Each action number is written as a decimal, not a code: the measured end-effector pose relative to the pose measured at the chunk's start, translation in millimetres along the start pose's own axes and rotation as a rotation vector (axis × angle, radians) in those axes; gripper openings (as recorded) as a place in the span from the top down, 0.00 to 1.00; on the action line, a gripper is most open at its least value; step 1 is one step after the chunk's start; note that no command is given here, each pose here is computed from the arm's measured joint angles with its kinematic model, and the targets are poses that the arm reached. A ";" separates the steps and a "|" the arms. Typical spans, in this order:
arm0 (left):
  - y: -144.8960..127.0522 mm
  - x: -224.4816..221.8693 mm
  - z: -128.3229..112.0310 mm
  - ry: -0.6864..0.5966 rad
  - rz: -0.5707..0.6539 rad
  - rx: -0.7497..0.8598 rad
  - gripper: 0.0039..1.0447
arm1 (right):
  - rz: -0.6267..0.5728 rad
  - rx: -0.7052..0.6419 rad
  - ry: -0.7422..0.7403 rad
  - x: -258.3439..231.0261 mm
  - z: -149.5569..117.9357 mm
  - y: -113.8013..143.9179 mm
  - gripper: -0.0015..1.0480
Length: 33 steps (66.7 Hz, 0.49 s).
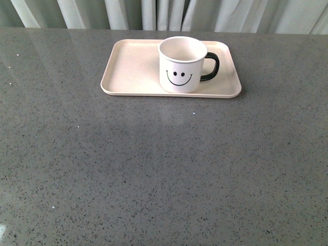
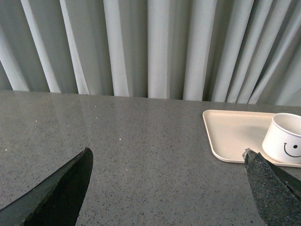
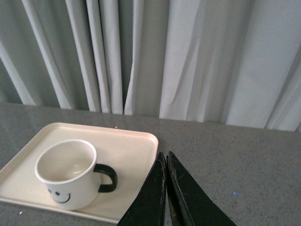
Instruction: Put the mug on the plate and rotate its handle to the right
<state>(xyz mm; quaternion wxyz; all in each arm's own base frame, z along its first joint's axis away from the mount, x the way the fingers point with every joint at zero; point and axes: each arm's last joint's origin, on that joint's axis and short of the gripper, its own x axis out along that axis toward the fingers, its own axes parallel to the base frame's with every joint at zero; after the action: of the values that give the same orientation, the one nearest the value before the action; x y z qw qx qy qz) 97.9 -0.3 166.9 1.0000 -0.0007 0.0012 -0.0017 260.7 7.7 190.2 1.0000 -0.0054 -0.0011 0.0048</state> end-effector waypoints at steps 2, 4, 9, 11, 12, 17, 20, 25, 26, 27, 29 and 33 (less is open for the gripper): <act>0.0 0.0 0.0 0.000 0.000 0.000 0.09 | 0.005 0.000 0.004 -6.0 -2.2 -2.5 0.98; 0.0 0.0 0.0 0.000 0.000 0.000 0.09 | 0.001 0.000 0.008 -11.6 -4.2 -4.3 0.98; 0.0 0.0 0.0 0.000 0.000 0.000 0.09 | -0.012 0.000 0.016 -25.1 -8.9 -7.1 0.98; 0.0 0.0 0.0 0.000 0.000 0.000 0.09 | -0.011 0.000 0.015 -30.8 -10.0 -7.2 0.98; 0.0 0.0 0.0 0.000 0.000 0.000 0.09 | -0.011 0.000 0.014 -33.3 -10.5 -7.2 0.98; 0.0 0.0 0.0 0.000 0.000 0.000 0.09 | -0.009 0.000 0.011 -43.9 -12.0 -7.0 0.98; 0.0 0.0 0.0 0.000 0.000 0.000 0.09 | -0.009 0.000 0.012 -50.9 -13.3 -6.9 0.98; 0.0 0.0 0.0 0.000 0.000 0.000 0.09 | -0.009 0.000 0.013 -59.8 -15.2 -6.9 0.98; 0.0 0.0 0.0 0.000 0.000 0.000 0.09 | -0.009 0.000 0.013 -62.3 -15.6 -6.9 0.98; 0.0 0.0 0.0 0.000 0.000 0.000 0.09 | -0.009 0.000 0.013 -63.4 -15.9 -6.9 0.98; 0.0 0.0 0.0 0.000 0.000 0.000 0.09 | -0.009 0.000 0.014 -67.0 -16.6 -6.8 0.98; 0.0 0.0 0.0 0.000 0.000 0.000 0.09 | -0.009 0.001 0.013 -74.4 -20.2 -6.7 0.98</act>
<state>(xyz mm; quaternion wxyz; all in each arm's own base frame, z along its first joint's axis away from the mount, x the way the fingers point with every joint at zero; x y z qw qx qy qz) 97.9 -0.3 166.9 1.0000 -0.0007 0.0012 -0.0017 186.4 0.1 170.0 1.0000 -0.0051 0.0052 0.0002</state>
